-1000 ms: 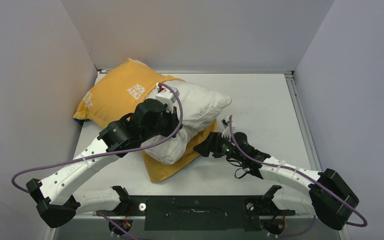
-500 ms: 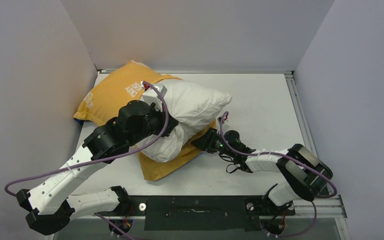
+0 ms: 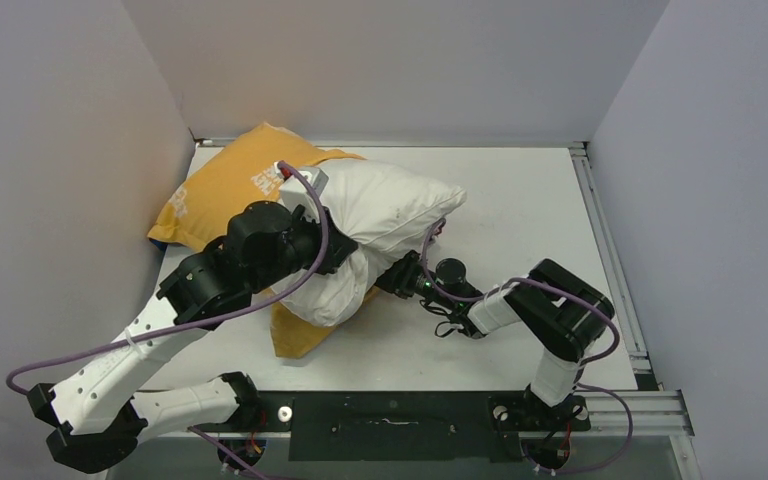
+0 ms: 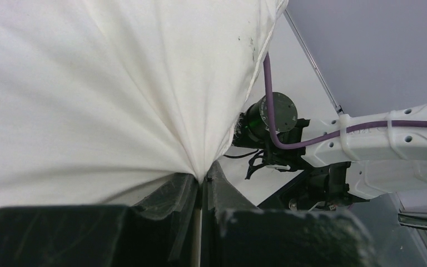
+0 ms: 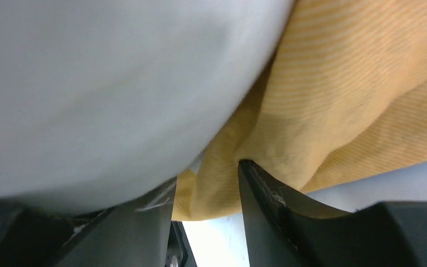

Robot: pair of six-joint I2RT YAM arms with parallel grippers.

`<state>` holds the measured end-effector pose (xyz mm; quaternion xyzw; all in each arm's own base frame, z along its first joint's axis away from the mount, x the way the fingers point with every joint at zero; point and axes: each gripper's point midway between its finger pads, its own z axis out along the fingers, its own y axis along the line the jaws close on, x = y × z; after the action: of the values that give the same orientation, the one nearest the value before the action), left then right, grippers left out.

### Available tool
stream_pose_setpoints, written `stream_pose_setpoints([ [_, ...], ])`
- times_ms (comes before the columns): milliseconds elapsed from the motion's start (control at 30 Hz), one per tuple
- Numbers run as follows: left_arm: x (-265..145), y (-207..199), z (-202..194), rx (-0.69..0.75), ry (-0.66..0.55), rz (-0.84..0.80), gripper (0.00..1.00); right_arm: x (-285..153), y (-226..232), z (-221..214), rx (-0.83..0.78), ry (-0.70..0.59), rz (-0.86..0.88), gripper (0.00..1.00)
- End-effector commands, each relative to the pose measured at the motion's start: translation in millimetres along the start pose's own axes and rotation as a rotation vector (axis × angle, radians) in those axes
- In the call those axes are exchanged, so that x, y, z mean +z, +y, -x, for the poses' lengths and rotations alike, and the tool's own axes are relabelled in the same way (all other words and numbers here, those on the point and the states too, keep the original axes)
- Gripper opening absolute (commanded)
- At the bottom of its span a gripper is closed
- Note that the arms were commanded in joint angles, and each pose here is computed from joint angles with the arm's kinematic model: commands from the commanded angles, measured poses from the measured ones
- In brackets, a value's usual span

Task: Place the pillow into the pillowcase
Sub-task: Stuff the pillow into the pillowcase.

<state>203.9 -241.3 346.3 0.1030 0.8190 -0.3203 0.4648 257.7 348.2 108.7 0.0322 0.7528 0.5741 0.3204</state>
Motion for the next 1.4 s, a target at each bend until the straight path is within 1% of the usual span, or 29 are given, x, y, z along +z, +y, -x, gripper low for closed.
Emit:
stream_pose_setpoints([
  [0, -39.0, -55.3, 72.3, -0.079, -0.258, -0.252, 0.00, 20.5, 20.0, 13.8, 0.041, -0.054, 0.099, 0.46],
  [100, -43.6, -59.2, 76.2, -0.089, -0.269, -0.272, 0.00, 36.9, -0.4, 7.0, 0.106, -0.040, 0.069, 0.53],
  [167, -46.9, -62.5, 77.7, -0.095, -0.270, -0.289, 0.00, 44.9, -4.2, 7.0, 0.140, -0.052, 0.093, 0.59],
  [233, -48.5, -64.4, 77.8, -0.096, -0.269, -0.300, 0.00, 56.0, -9.8, 7.1, 0.172, -0.053, 0.100, 0.60],
  [267, -48.8, -63.8, 77.2, -0.099, -0.268, -0.298, 0.00, 60.6, -13.7, 6.5, 0.182, -0.053, 0.093, 0.59],
  [300, -49.0, -63.4, 76.9, -0.097, -0.268, -0.297, 0.00, 63.9, -17.4, 6.6, 0.184, -0.056, 0.084, 0.55],
  [333, -48.9, -61.7, 76.5, -0.097, -0.268, -0.290, 0.00, 66.0, -18.8, 6.0, 0.184, -0.056, 0.081, 0.49],
  [467, -51.6, -56.3, 75.4, -0.085, -0.271, -0.268, 0.00, 62.1, -20.1, 5.7, 0.158, -0.055, 0.075, 0.08],
  [500, -52.4, -53.3, 76.0, -0.081, -0.276, -0.253, 0.00, 58.7, -19.2, 4.0, 0.151, -0.049, 0.076, 0.06],
  [600, -53.9, -41.4, 76.9, -0.061, -0.285, -0.191, 0.00, 40.1, -24.9, -2.4, 0.130, -0.044, 0.042, 0.05],
  [767, -54.8, -16.3, 79.3, -0.035, -0.301, -0.056, 0.00, -8.5, -47.6, -28.6, 0.137, -0.003, -0.049, 0.05],
  [867, -50.1, 2.3, 76.7, -0.018, -0.293, 0.048, 0.00, -34.6, -57.1, -44.4, 0.133, 0.030, -0.099, 0.05],
  [967, -44.6, 9.1, 70.9, -0.007, -0.273, 0.083, 0.00, -53.7, -63.7, -54.0, 0.106, 0.052, -0.147, 0.05],
  [1000, -42.2, 7.3, 68.8, -0.009, -0.267, 0.072, 0.00, -58.0, -61.7, -54.2, 0.099, 0.051, -0.146, 0.06],
  [1033, -41.1, 3.9, 67.9, -0.012, -0.266, 0.052, 0.00, -60.1, -56.9, -52.9, 0.086, 0.049, -0.134, 0.11],
  [1100, -40.2, -2.3, 66.3, -0.019, -0.265, 0.014, 0.00, -59.8, -45.5, -50.5, 0.057, 0.049, -0.116, 0.33],
  [1133, -39.9, -4.7, 66.8, -0.022, -0.267, 0.002, 0.00, -58.0, -37.1, -49.2, 0.033, 0.050, -0.102, 0.40],
  [1167, -40.2, -6.8, 67.6, -0.026, -0.269, -0.008, 0.00, -55.5, -29.6, -48.2, 0.011, 0.053, -0.098, 0.45],
  [1200, -40.9, -8.4, 68.2, -0.027, -0.269, -0.016, 0.00, -51.7, -18.7, -46.3, -0.028, 0.053, -0.089, 0.53],
  [1233, -41.7, -9.8, 68.9, -0.028, -0.269, -0.023, 0.00, -48.2, -9.5, -43.2, -0.063, 0.051, -0.094, 0.58],
  [1267, -42.6, -11.0, 69.9, -0.030, -0.271, -0.028, 0.00, -44.9, -1.3, -39.9, -0.097, 0.046, -0.106, 0.60],
  [1300, -43.7, -12.4, 71.4, -0.031, -0.275, -0.033, 0.00, -42.0, 7.8, -34.2, -0.132, 0.032, -0.119, 0.60],
  [1367, -45.9, -13.0, 73.6, -0.032, -0.282, -0.037, 0.00, -37.0, 26.7, -22.7, -0.175, 0.009, -0.125, 0.58],
])
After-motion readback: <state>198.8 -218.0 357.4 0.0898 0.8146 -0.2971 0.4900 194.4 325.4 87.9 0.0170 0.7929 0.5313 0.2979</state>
